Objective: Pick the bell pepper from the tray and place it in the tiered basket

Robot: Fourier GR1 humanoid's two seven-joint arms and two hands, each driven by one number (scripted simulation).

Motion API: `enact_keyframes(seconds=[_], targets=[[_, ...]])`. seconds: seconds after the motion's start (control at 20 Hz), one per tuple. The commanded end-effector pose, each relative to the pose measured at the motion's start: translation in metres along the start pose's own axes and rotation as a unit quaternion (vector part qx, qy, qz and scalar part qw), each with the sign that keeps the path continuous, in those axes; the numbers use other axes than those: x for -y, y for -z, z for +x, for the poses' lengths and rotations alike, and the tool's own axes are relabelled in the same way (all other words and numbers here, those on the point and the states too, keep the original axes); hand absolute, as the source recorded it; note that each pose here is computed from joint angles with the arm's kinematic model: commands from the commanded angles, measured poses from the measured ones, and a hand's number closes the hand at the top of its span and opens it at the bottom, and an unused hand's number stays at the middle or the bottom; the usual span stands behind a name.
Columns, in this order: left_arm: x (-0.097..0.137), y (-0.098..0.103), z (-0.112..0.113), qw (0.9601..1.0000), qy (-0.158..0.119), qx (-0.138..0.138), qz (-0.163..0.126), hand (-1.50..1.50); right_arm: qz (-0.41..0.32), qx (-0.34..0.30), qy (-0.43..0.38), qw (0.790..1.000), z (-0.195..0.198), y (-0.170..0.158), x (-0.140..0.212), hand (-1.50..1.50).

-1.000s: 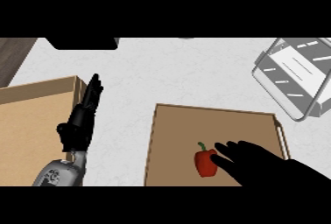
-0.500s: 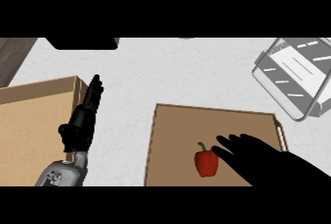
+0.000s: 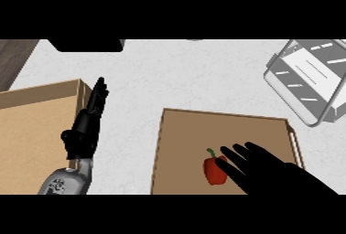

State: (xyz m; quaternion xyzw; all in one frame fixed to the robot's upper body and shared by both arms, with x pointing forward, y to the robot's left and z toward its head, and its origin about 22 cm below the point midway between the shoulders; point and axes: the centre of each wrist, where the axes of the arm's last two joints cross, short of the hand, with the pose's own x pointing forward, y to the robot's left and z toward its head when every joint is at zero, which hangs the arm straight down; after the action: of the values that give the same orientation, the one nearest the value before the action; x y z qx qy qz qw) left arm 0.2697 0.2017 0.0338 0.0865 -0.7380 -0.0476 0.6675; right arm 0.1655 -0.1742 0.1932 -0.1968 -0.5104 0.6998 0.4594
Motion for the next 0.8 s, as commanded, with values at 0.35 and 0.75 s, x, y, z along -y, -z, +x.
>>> enact_keyframes(seconds=[0.35,0.75], targets=[[-0.002,-0.008,-0.015,1.0,-0.006,0.0,-0.002,0.0,-0.018,-0.049,-0.035,0.998,-0.022,0.017,-0.024,-1.5],[-0.005,0.007,0.006,1.0,0.0,-0.002,0.005,0.0,0.013,-0.059,-0.009,0.998,-0.024,0.04,-0.046,-1.5]])
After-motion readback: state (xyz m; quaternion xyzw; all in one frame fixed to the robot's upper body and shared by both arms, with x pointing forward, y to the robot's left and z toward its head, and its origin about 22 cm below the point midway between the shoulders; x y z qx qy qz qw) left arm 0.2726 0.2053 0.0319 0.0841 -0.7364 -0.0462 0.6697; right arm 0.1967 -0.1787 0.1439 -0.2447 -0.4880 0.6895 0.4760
